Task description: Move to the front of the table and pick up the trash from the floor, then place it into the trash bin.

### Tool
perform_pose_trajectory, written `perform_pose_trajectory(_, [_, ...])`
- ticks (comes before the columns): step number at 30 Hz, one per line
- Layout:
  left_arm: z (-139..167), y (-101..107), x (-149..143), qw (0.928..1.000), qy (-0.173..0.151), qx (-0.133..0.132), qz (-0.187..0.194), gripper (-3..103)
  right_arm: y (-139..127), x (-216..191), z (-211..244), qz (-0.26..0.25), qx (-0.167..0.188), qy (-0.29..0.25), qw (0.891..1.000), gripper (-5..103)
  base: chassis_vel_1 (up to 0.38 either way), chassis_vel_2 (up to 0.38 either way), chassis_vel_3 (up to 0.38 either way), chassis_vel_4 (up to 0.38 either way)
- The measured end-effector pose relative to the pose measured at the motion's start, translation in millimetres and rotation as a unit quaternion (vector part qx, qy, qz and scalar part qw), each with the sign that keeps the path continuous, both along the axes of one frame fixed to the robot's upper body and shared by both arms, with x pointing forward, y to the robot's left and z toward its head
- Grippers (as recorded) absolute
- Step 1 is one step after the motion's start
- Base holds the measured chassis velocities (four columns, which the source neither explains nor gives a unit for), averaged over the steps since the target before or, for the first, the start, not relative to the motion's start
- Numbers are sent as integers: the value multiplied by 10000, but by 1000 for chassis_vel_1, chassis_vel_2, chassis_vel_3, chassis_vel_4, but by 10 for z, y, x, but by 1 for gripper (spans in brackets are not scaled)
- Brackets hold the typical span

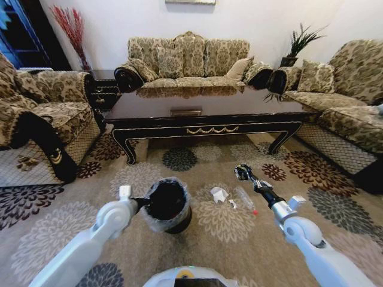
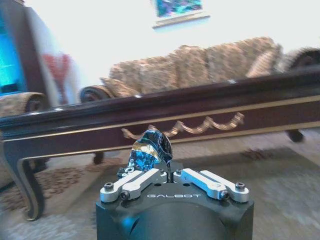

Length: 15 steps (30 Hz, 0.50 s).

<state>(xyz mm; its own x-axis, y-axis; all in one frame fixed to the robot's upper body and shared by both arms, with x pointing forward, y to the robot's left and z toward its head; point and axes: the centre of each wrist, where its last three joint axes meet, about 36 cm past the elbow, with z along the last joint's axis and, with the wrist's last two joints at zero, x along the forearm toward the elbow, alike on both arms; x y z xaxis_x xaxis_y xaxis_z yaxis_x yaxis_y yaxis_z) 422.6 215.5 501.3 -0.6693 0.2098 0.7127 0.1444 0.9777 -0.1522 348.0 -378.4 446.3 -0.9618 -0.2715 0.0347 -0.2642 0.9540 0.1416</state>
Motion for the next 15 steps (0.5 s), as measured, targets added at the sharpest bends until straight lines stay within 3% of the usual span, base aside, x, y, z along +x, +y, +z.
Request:
perform_pose_trajectory(8, [98,-439,359,9988,25,59,-495,2,351,-127,345,594,-335,-424,9968,2,0,0,0,0])
perform_pose_trajectory(13, [84,-822,453,9950,190,155,-965,2,514,-217,377,1048,-1059,-741,9861,2,0,0,0,0])
perform_pose_trajectory(15, [87,-873,466,9945,200,170,-1016,2,518,-227,365,1104,-1167,-781,9839,2,0,0,0,0])
